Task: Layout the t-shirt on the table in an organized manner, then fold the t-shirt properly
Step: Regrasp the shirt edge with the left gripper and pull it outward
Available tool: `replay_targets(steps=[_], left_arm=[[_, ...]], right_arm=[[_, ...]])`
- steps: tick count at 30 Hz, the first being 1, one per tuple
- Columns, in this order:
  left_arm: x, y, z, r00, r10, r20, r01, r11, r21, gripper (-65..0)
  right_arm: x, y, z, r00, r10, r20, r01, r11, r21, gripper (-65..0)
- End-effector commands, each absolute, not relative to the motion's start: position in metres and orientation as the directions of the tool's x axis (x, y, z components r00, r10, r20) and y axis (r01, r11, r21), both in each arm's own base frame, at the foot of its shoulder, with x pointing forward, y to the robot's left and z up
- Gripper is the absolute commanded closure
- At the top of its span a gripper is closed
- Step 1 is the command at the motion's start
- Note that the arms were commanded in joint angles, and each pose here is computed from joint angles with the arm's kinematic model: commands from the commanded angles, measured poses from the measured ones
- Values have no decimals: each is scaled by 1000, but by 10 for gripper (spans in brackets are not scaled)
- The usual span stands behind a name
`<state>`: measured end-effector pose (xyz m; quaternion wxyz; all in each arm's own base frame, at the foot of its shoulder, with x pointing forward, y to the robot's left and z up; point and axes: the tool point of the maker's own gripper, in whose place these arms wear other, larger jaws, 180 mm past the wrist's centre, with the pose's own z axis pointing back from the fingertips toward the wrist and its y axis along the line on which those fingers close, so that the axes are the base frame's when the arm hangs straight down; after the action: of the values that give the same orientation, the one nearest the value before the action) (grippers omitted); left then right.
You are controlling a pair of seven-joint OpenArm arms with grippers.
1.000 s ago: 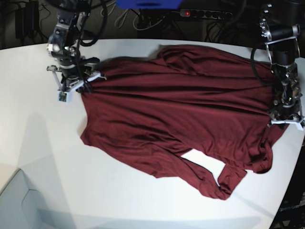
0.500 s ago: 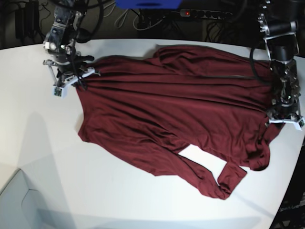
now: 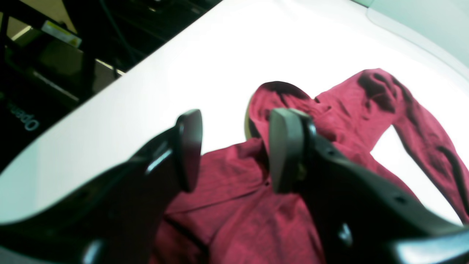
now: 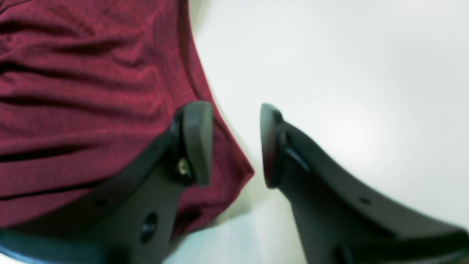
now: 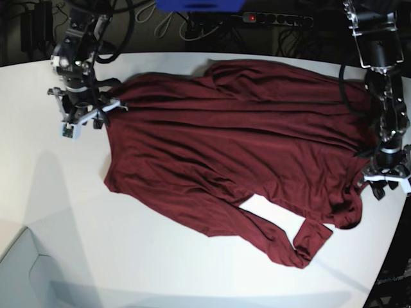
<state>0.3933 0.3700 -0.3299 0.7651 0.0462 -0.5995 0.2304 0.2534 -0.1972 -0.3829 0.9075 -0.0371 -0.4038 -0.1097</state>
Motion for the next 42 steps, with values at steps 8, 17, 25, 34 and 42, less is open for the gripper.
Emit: replay_targets(steps=[8,17,25,34,42], left_arm=[[446,358,-325,144,365,920,-411,868,-280,-288],[489,328,-341,262,343,902,-364,901,-237,-288],[503,328,-352,310,383,870,-400,883,-246,-288],[515,288,-349,299,133,945,-264,963,-52,-289],[510,290,-355,310,123,943,-264,964,-39,-285]], right_arm=[[261,-197,-372,615,-164,771,226,974,27,-229],[271,-198,-365,595,-161,788,224,974,29,-229],[276,-197,-364,588,-164,792,224,974,35,-229],[276,-198,-363,587,-161,793,223,974,32,-229],[275,-199,-364,590,-160,792,223,974,30,-229]])
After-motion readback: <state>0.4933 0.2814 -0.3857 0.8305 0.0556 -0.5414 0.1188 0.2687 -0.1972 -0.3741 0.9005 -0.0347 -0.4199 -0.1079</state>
